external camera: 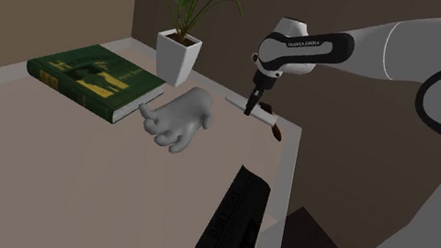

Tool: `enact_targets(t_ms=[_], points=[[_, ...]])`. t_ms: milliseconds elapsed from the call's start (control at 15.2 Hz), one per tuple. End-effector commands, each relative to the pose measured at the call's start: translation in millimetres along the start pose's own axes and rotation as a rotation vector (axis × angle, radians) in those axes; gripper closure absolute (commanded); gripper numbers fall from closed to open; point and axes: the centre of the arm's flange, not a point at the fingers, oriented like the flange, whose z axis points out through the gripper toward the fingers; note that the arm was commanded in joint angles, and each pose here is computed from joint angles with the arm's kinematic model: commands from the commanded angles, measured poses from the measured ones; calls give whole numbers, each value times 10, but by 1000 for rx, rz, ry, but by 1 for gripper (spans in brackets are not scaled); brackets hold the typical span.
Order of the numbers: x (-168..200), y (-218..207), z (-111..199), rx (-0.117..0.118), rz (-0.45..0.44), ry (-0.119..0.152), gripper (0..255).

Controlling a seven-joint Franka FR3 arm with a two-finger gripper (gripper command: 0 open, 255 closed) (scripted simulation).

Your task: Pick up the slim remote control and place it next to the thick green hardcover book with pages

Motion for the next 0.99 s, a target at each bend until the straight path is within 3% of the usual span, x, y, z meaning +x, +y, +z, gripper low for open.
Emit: enact_targets(t_ms=[0,594,924], points=[[0,1,-99,0,0,0,255],[-4,4,-539,0,0,0,255],[341,-559,-549,0,0,0,255]])
